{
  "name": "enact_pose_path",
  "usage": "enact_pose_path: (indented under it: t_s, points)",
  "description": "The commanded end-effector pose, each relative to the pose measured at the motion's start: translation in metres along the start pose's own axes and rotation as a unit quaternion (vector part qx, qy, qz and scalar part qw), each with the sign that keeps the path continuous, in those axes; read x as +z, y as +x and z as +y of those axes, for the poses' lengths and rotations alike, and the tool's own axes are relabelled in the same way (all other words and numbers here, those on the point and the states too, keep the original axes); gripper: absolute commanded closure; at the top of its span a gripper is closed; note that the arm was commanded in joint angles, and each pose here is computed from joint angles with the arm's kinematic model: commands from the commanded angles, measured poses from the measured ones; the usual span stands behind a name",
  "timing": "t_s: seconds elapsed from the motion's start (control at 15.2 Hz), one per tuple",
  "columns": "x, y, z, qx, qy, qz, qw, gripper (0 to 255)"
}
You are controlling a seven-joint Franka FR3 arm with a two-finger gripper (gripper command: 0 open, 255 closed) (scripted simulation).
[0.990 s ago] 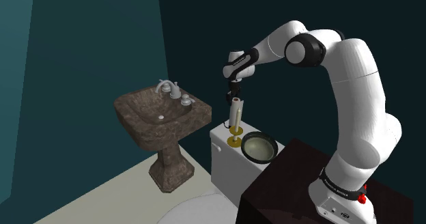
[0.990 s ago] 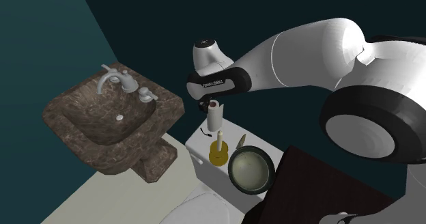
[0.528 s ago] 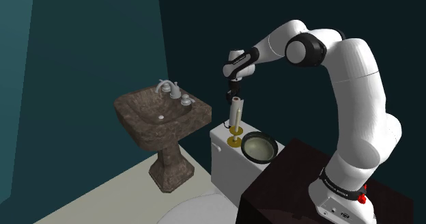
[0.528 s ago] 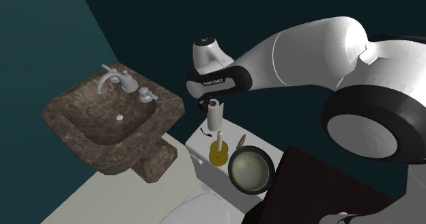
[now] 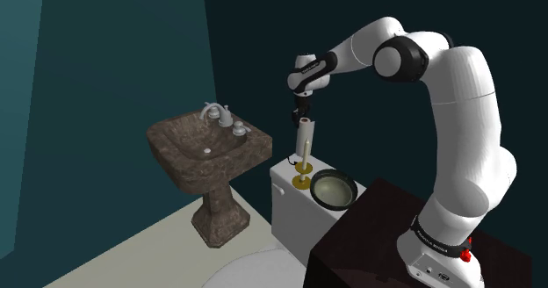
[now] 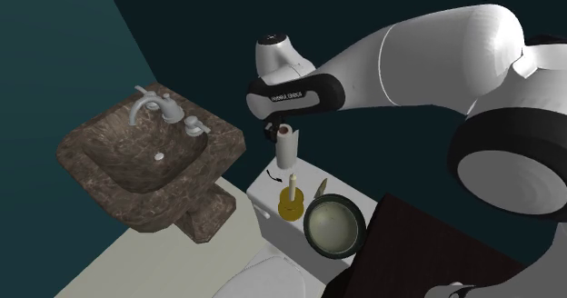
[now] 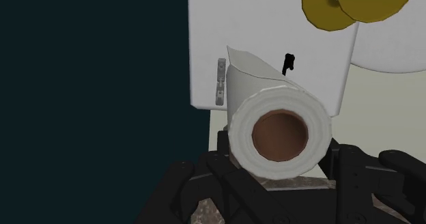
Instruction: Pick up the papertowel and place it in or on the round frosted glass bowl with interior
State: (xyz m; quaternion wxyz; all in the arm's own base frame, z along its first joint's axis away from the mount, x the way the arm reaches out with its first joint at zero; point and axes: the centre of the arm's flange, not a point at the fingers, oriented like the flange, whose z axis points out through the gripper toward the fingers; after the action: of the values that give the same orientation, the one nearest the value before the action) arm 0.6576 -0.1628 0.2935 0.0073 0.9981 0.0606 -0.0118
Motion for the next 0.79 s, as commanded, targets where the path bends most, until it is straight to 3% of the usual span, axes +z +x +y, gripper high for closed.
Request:
enact_pose_path:
  t_s: [0.0, 0.73]
  points:
    - [-0.012, 0.000, -0.001, 0.000, 0.000, 0.000, 1.0000, 255]
    - [-0.070, -0.001, 0.000, 0.000, 0.000, 0.000, 1.0000, 255]
